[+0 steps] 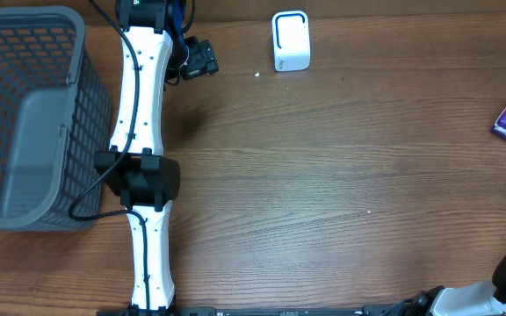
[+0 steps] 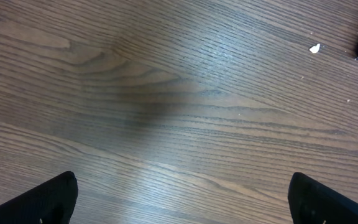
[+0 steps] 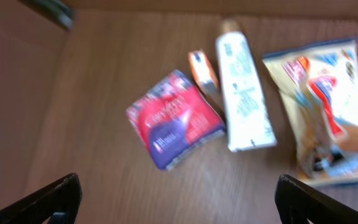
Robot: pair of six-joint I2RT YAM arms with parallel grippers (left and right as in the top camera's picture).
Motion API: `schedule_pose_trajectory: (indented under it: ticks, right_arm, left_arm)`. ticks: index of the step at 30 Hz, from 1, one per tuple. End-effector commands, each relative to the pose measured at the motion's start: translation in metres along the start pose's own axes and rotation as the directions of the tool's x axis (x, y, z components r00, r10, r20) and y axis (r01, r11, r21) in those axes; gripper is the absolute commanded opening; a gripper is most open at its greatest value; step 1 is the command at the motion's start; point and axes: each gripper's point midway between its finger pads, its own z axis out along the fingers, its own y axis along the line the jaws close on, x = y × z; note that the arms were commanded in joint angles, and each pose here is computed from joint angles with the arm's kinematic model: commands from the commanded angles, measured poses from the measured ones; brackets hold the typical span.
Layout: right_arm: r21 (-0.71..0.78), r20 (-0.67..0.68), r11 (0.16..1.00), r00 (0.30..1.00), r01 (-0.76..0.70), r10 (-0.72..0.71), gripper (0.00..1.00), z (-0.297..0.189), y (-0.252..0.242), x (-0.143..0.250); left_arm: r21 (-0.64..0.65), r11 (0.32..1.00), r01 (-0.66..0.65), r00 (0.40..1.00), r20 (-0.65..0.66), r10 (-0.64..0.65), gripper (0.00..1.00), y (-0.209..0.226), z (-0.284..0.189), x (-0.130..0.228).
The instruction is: Scan the item barcode
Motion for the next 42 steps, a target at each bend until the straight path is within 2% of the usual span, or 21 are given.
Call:
schedule_pose_trajectory:
  ticks: [1,6,8,10,11,12,14,17,28,32,35,42]
  right_arm:
    - [0.116,0.011,0.99,0.997,-0.081,0.081,1.0,0.014,-0.038,-0.006]
    - [0.236,0.003,0.948,0.976,-0.211,0.217,0.98,0.049,-0.111,-0.018]
    - [0.291,-0.005,0.922,0.963,-0.256,0.269,0.83,0.067,-0.142,-0.019]
    - [0.358,-0.028,0.887,0.946,-0.291,0.322,0.49,0.092,-0.177,-0.012]
    - [0.371,-0.034,0.88,0.943,-0.296,0.331,0.42,0.097,-0.183,-0.01]
    - [0.392,-0.046,0.869,0.937,-0.302,0.346,0.29,0.108,-0.193,-0.005]
    - [0.41,-0.057,0.86,0.932,-0.305,0.357,0.17,0.122,-0.202,-0.001]
    - [0.427,-0.076,0.854,0.929,-0.298,0.362,0.05,0.138,-0.207,0.006]
    - [0.491,-0.202,0.835,0.9,-0.249,0.387,0.04,0.19,-0.222,0.049]
    - [0.398,-0.277,0.876,0.874,-0.273,0.399,0.04,0.203,-0.197,0.061]
    - [0.254,-0.358,0.939,0.879,-0.232,0.314,0.04,0.21,-0.16,0.067]
    - [0.17,-0.355,0.976,0.915,-0.138,0.191,0.04,0.199,-0.128,0.047]
  left_arm:
    - [0.014,1.0,0.016,1.0,0.011,-0.016,1.0,0.001,-0.011,0.001]
    - [0.013,1.0,0.016,1.0,0.008,-0.016,0.99,0.001,-0.011,0.002]
    - [0.013,1.0,0.016,1.0,0.008,-0.016,1.0,0.001,-0.011,0.002]
    - [0.013,1.0,0.016,1.0,0.008,-0.016,1.0,0.001,-0.011,0.001]
    - [0.013,1.0,0.016,1.0,0.009,-0.016,1.0,0.001,-0.011,0.001]
    - [0.013,1.0,0.016,1.0,0.008,-0.016,0.99,0.001,-0.011,0.001]
    - [0.013,1.0,0.016,1.0,0.008,-0.016,1.0,0.001,-0.011,0.001]
    - [0.013,1.0,0.016,1.0,0.008,-0.016,1.0,0.001,-0.011,0.002]
    - [0.013,1.0,0.016,1.0,0.01,-0.016,0.99,0.001,-0.011,0.001]
    - [0.016,1.0,0.016,1.0,0.014,-0.016,1.0,0.0,-0.011,0.0]
    - [0.015,1.0,0.016,1.0,0.014,-0.016,1.0,0.0,-0.011,0.0]
    - [0.012,1.0,0.012,1.0,0.008,-0.012,1.0,0.001,-0.011,0.002]
